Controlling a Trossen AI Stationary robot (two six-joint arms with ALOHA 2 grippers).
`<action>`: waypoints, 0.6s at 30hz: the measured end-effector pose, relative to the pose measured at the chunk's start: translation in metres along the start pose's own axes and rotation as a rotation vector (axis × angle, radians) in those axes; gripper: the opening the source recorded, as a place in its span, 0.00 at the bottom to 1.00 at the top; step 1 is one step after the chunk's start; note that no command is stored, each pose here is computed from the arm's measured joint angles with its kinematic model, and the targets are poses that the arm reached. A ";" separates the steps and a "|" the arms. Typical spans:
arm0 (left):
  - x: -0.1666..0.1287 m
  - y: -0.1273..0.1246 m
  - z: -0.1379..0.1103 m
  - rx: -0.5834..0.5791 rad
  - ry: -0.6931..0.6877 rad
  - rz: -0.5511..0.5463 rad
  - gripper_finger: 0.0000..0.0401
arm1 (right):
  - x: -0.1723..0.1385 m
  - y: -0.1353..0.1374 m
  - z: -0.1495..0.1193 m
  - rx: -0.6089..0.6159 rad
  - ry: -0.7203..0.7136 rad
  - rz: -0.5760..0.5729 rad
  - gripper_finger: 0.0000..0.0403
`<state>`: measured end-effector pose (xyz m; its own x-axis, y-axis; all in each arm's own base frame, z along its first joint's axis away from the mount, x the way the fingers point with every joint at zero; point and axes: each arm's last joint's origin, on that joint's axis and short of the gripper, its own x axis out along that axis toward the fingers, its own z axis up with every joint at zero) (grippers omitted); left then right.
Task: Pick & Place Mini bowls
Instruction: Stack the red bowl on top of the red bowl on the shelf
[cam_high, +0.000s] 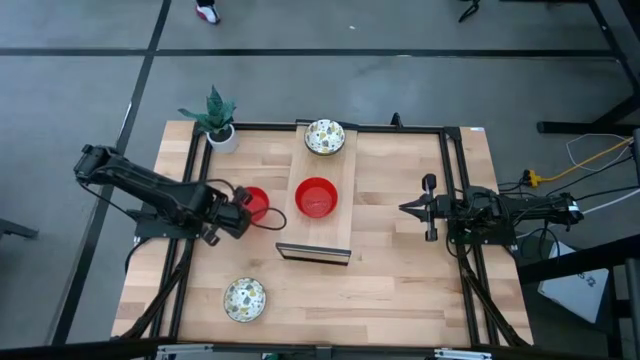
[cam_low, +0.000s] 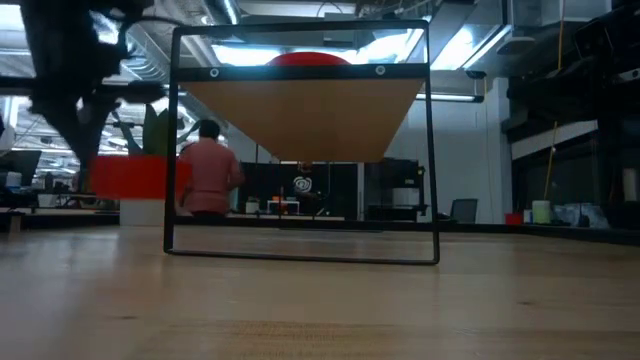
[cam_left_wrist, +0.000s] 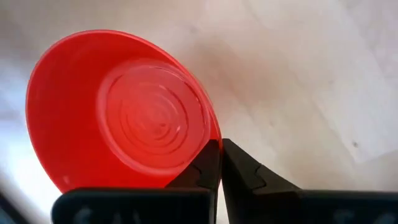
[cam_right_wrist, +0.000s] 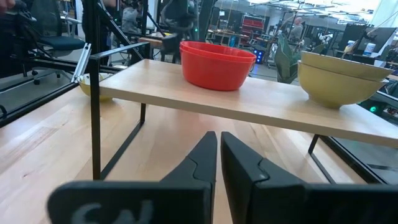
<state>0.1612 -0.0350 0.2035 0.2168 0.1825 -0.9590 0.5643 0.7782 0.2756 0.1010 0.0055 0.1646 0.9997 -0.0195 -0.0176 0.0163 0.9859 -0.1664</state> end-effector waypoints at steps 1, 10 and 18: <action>-0.005 0.002 0.001 -0.001 0.004 0.014 0.01 | 0.000 0.000 0.000 0.000 0.000 0.000 0.06; -0.047 0.019 0.007 -0.041 0.030 0.130 0.01 | 0.000 0.000 0.000 0.000 0.000 0.000 0.06; -0.094 0.033 0.010 -0.033 0.004 0.252 0.01 | 0.000 0.000 0.000 0.000 0.000 0.000 0.06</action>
<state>0.1676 -0.0324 0.3031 0.3443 0.3751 -0.8607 0.4664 0.7273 0.5035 0.1010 0.0055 0.1646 0.9997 -0.0192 -0.0175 0.0160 0.9859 -0.1664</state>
